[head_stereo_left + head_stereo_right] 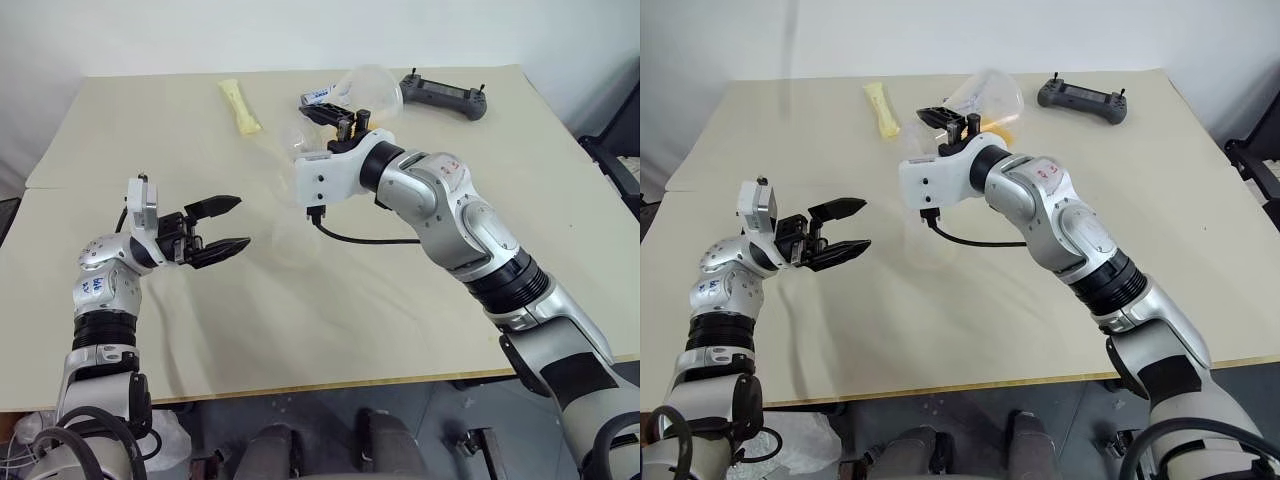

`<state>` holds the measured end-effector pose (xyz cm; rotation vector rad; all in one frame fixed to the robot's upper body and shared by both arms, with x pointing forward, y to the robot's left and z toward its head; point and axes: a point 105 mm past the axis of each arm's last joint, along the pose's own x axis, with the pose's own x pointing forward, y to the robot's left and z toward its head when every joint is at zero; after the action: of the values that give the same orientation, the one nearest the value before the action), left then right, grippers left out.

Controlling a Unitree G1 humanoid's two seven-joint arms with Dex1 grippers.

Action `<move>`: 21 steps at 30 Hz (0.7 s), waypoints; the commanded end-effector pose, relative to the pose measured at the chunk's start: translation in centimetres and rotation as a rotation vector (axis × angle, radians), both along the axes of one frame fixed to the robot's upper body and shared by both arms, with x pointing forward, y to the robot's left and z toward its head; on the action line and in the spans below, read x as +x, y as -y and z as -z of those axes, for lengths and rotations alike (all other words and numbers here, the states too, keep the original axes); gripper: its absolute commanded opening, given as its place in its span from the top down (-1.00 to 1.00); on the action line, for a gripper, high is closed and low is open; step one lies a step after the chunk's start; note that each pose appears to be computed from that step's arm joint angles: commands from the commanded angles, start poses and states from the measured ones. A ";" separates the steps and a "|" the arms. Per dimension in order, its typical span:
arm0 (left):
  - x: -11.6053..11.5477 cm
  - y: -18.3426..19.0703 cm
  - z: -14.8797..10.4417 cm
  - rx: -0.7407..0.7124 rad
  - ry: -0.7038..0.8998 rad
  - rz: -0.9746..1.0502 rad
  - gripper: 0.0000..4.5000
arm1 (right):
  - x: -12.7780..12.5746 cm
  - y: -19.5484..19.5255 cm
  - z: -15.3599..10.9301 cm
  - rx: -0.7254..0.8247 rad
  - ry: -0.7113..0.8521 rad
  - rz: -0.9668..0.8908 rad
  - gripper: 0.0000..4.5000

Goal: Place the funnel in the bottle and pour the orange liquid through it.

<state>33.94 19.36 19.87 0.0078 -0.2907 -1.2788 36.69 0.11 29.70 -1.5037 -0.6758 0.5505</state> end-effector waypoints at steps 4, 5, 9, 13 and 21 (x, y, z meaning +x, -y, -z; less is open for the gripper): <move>-0.4 -0.2 -1.0 -0.024 0.046 -0.001 -1.00 | -0.9 -0.2 -1.9 -0.028 0.104 -0.026 -0.08; -0.4 -0.2 -1.0 -0.025 0.046 0.001 -1.00 | -0.9 -0.1 -1.8 -0.038 0.108 -0.025 -0.08; -0.4 0.0 -1.0 -0.028 0.046 0.005 -1.00 | -0.7 0.1 -1.8 -0.062 0.128 -0.018 -0.08; -0.4 0.1 -1.0 -0.030 0.041 0.009 -1.00 | -0.6 0.4 -1.9 -0.084 0.145 -0.010 -0.08; -0.3 0.3 -1.0 -0.035 0.038 0.012 -1.00 | -0.2 0.6 -2.0 -0.118 0.172 -0.001 -0.08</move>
<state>33.97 19.11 19.90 -0.0090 -0.2959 -1.2795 36.96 -0.12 28.80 -1.6773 -0.7171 0.5524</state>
